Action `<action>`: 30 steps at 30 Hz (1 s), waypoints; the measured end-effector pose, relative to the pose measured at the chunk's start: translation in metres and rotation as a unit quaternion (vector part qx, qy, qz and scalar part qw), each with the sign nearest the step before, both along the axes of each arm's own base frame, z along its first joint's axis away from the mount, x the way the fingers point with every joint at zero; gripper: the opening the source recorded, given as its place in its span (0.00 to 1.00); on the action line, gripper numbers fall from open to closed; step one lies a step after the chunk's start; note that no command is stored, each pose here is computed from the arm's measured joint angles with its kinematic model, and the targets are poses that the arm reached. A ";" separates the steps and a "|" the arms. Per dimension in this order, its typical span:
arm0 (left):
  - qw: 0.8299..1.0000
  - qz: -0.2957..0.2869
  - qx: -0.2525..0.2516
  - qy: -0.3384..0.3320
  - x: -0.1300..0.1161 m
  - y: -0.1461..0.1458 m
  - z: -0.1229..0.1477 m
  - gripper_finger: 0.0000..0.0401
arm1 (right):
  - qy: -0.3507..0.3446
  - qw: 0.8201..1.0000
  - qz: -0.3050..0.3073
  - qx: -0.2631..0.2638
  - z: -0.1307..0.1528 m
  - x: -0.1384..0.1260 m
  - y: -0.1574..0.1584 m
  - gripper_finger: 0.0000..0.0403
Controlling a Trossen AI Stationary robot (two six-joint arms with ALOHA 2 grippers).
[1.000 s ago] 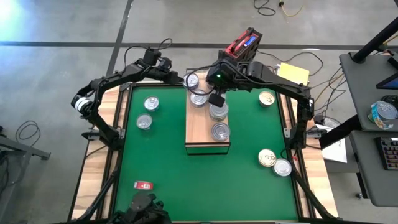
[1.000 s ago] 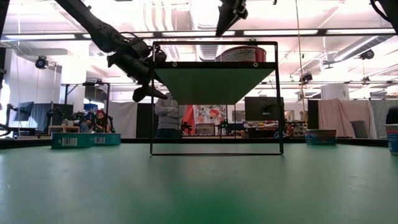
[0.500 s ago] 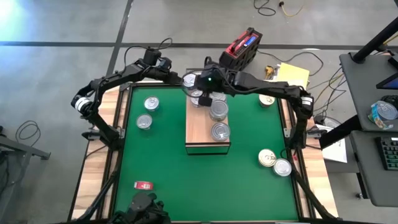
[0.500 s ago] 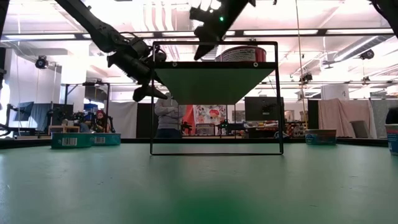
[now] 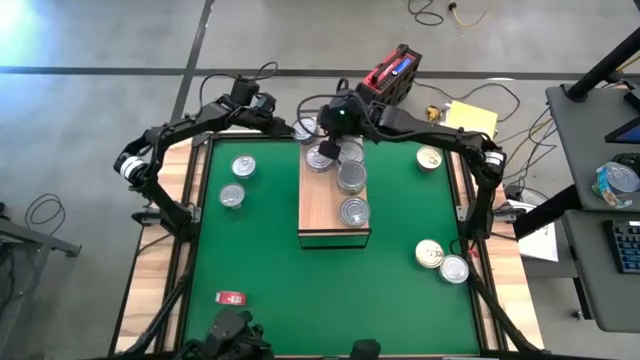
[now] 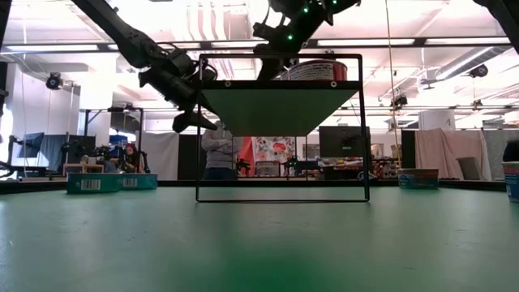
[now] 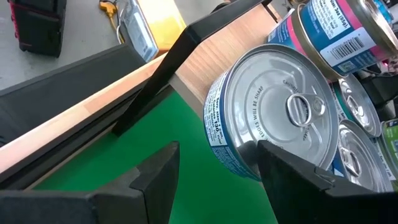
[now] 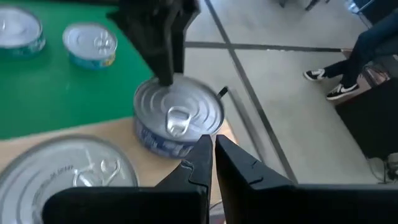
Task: Stack canned seafood by type on shelf
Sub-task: Stack the blue tuna can on top of the blue tuna can on the shelf
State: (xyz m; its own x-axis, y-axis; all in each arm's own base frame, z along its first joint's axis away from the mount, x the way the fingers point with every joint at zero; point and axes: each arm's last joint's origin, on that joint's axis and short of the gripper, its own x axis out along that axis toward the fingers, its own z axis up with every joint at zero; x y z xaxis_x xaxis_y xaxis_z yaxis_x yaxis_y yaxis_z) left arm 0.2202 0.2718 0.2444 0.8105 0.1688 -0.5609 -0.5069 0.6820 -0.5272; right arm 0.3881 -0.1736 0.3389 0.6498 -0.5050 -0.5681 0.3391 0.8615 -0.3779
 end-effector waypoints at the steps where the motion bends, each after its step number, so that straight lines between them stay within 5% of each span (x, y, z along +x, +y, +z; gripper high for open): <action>1: 1.000 0.000 0.000 0.000 0.000 0.000 0.000 0.49 | -0.007 1.000 -0.004 0.001 0.003 0.000 -0.001 0.03; 13: 1.000 -0.007 0.002 0.000 0.003 -0.002 0.000 0.49 | -0.086 0.990 -0.055 0.102 0.024 -0.006 -0.012 0.03; 22: 1.000 -0.010 0.003 -0.001 0.003 -0.003 0.000 0.49 | -0.034 0.989 -0.056 0.134 0.025 0.013 -0.024 0.03; 30: 1.000 -0.013 0.009 0.001 0.003 -0.003 0.000 0.49 | 0.043 0.994 0.006 0.095 0.013 0.028 -0.027 0.03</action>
